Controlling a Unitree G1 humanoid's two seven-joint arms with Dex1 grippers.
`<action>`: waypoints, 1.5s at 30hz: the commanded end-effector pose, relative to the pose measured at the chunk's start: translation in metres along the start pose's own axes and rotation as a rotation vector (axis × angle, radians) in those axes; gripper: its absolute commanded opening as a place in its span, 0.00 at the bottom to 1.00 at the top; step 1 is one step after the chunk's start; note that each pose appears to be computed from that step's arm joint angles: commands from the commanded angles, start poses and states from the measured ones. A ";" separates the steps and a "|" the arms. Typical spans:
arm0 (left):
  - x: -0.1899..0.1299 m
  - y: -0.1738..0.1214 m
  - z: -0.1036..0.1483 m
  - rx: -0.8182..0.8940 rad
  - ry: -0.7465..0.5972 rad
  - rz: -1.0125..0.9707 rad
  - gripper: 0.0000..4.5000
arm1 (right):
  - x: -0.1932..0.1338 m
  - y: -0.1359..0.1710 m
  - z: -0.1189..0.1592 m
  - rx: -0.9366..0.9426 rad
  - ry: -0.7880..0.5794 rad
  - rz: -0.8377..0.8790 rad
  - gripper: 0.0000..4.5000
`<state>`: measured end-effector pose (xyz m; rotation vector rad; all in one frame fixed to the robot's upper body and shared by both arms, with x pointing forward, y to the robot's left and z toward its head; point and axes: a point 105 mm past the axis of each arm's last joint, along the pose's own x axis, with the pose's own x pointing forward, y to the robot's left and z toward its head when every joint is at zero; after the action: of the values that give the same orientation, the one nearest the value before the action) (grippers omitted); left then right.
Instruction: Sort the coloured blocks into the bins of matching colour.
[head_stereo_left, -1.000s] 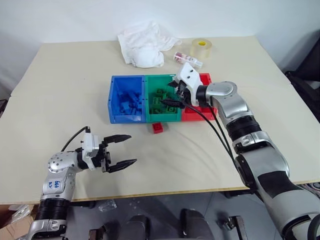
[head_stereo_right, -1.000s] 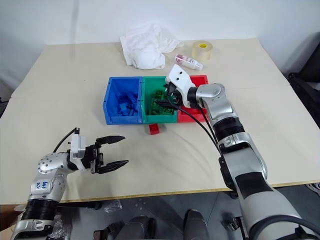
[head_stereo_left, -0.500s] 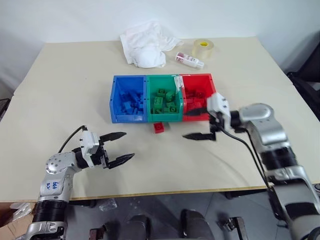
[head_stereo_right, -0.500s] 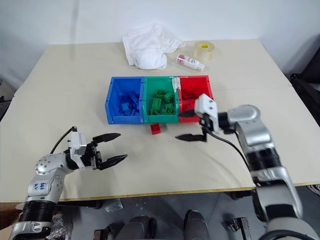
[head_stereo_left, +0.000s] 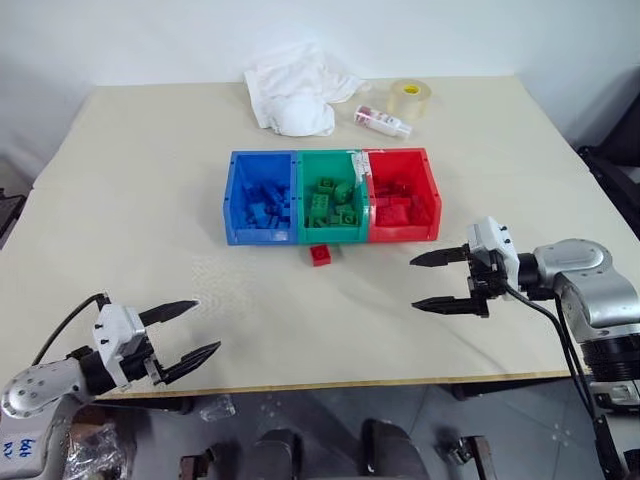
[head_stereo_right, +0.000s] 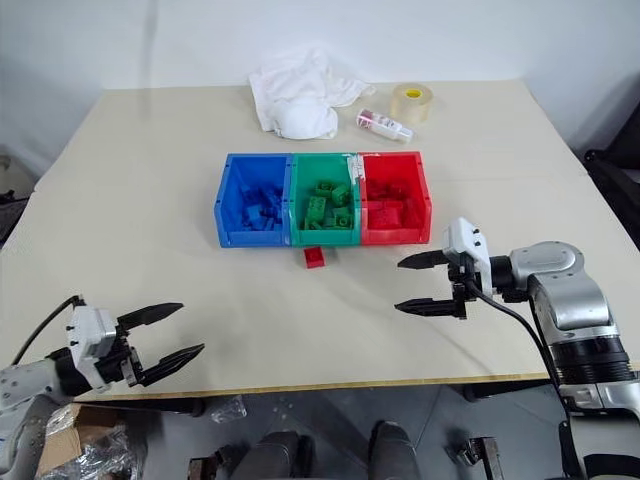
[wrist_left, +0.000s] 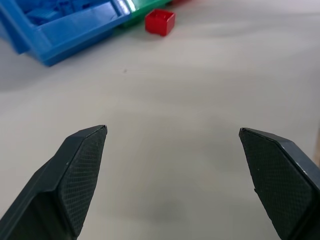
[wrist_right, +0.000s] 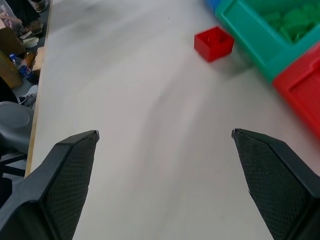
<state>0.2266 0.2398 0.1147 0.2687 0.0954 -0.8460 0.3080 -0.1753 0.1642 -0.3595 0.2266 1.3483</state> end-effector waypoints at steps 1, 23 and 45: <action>0.009 0.000 0.018 0.059 -0.052 0.021 1.00 | -0.002 -0.002 0.015 -0.049 -0.027 -0.003 0.99; 0.204 -0.021 0.021 -0.003 -0.114 -0.138 1.00 | -0.004 0.015 0.012 -0.051 -0.079 -0.169 0.99; 0.249 -0.032 0.026 0.062 -0.074 -0.236 0.47 | -0.012 0.022 0.010 -0.030 -0.083 -0.272 1.00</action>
<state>0.3719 0.0375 0.1029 0.2861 -0.0264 -1.0649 0.2864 -0.1768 0.1647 -0.3274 0.1189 1.1024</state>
